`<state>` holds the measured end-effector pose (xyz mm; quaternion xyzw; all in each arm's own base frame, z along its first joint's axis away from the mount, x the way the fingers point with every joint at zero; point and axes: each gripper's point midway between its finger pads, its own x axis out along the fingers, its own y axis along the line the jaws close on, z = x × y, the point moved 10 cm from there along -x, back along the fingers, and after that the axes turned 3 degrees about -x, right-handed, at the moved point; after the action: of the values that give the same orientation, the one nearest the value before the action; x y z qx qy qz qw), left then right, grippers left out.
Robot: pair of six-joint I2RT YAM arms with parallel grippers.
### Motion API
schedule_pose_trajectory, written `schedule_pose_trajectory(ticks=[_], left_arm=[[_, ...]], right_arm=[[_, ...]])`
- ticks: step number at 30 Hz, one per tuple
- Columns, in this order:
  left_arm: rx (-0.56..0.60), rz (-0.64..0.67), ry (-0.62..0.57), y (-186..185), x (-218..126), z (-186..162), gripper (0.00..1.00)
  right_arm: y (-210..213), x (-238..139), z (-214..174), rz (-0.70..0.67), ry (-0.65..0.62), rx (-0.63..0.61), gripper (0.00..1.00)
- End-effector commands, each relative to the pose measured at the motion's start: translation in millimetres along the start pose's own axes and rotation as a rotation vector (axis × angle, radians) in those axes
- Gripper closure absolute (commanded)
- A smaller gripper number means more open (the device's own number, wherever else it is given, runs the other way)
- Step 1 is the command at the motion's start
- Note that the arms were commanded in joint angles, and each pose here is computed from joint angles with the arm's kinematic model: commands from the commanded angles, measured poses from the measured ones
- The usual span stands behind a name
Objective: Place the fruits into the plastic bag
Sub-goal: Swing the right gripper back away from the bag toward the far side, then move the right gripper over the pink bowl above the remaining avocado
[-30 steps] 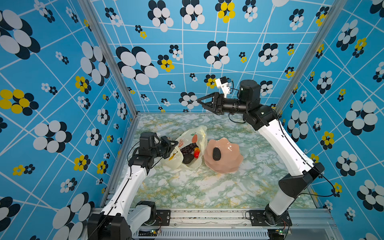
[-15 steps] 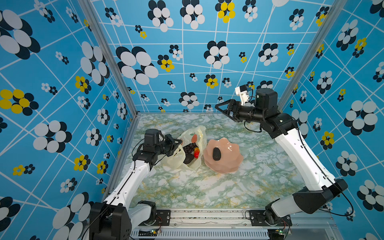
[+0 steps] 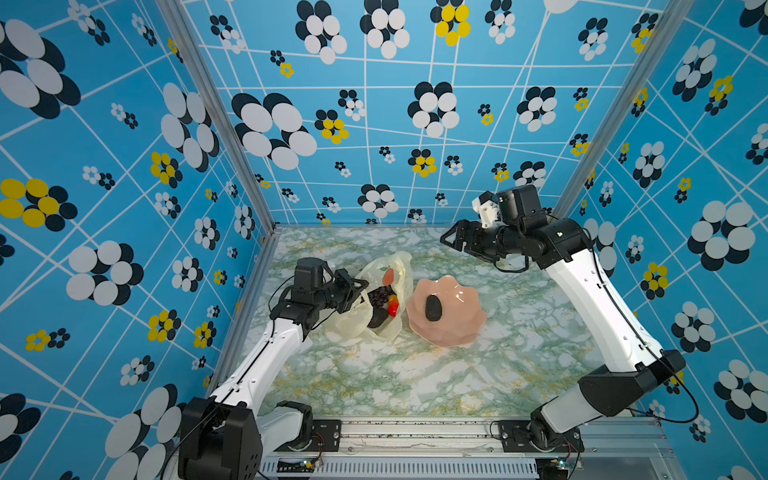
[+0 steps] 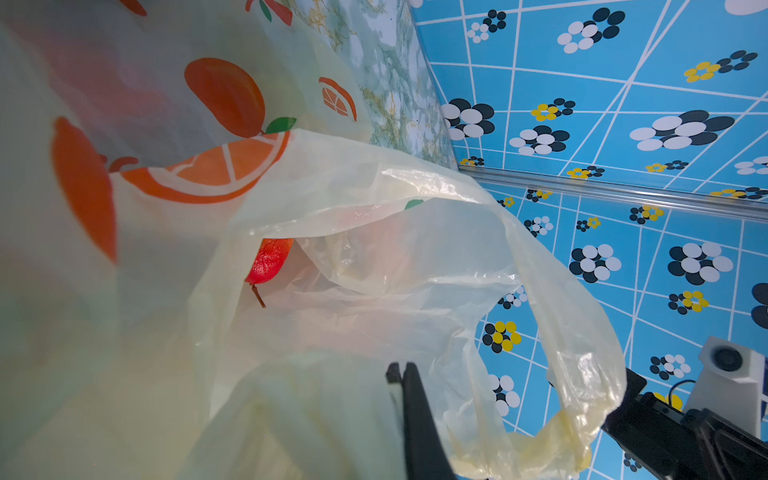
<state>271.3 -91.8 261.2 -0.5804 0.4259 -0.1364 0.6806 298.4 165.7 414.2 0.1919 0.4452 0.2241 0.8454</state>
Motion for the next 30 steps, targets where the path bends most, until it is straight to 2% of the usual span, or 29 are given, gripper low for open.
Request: schedule_pose_trajectory(ticks=[1,7,11,16,24,30], left_arm=[[0.037,-0.037,-0.015,-14,-2,0,1.00],[0.036,-0.033,-0.017,-12,-5,-2,1.00],[0.035,-0.033,-0.023,-11,-7,-3,1.00],[0.030,-0.032,-0.031,-8,-10,-4,1.00],[0.019,-0.037,-0.051,-2,-20,-4,1.00],[0.012,-0.038,-0.058,2,-24,-7,1.00]], right_arm=[[-15,11,-10,-0.123,0.108,0.019,0.13],[-20,32,-15,-0.176,0.210,0.032,0.08],[-21,45,-17,-0.254,0.277,-0.014,0.01],[-21,64,-20,-0.340,0.338,-0.071,0.01],[-27,82,-22,-0.419,0.342,-0.129,0.01],[-37,102,-32,-0.406,0.347,-0.109,0.01]])
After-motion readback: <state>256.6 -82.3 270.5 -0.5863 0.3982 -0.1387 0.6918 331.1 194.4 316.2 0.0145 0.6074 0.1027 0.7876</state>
